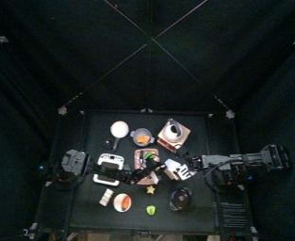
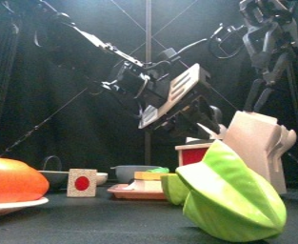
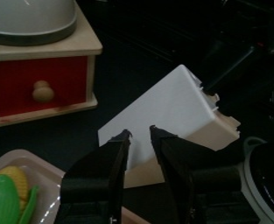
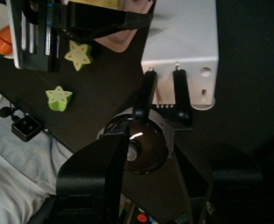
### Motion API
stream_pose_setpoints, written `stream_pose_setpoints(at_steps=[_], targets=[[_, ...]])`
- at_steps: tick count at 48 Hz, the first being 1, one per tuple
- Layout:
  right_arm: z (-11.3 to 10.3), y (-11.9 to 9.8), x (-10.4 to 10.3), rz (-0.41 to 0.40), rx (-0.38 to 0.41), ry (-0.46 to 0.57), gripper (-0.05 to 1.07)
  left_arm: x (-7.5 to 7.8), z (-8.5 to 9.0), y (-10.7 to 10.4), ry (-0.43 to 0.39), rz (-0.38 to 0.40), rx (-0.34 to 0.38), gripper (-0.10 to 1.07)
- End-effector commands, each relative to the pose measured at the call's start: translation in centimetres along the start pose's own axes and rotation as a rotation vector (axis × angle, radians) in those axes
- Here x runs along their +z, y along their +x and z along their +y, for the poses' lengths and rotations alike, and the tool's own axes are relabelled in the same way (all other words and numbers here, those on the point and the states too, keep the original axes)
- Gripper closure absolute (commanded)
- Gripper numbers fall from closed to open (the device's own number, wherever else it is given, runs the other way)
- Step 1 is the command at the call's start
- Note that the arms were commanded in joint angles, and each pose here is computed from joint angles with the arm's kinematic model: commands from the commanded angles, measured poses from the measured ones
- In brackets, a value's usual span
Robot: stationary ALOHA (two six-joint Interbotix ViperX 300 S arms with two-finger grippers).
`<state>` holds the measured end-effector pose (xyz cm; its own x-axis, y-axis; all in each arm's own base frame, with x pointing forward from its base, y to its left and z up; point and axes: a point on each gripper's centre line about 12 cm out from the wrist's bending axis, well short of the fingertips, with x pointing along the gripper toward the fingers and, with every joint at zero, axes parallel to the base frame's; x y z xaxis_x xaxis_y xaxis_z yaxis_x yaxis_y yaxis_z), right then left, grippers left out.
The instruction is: Put cleaver back in holder
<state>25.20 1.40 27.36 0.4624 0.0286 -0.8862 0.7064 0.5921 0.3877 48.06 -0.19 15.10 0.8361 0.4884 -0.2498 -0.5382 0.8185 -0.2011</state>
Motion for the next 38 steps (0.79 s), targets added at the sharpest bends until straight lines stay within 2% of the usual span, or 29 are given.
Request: stream_pose_setpoints(at_steps=[1, 4, 9, 19, 30, 38], targets=[[0.3, -1.1, -0.2, -0.044, 0.066, -0.023, 0.27, 2.7, -0.1, -1.1, -0.01, -0.059, -0.018, 0.28], [0.3, -1.2, -0.8, -0.07, 0.105, -0.052, 0.27, 3.0, 0.0, -1.7, 0.009, -0.068, -0.036, 0.28], [0.1, -1.5, -1.6, -0.116, 0.172, -0.097, 0.27, 3.3, -0.8, -3.7, 0.054, -0.08, -0.098, 0.28], [-0.7, -2.0, -1.8, -0.249, 0.272, -0.189, 0.27, 3.2, -2.1, -6.8, 0.122, -0.087, -0.2, 0.28], [-0.7, -1.8, -1.0, -0.439, 0.343, -0.366, 0.27, 2.2, -2.4, -8.0, 0.149, -0.053, -0.235, 0.28], [0.3, -1.8, -1.0, -0.568, 0.445, -0.535, 0.27, 1.4, -2.6, -8.9, 0.162, 0.0, -0.27, 0.28]])
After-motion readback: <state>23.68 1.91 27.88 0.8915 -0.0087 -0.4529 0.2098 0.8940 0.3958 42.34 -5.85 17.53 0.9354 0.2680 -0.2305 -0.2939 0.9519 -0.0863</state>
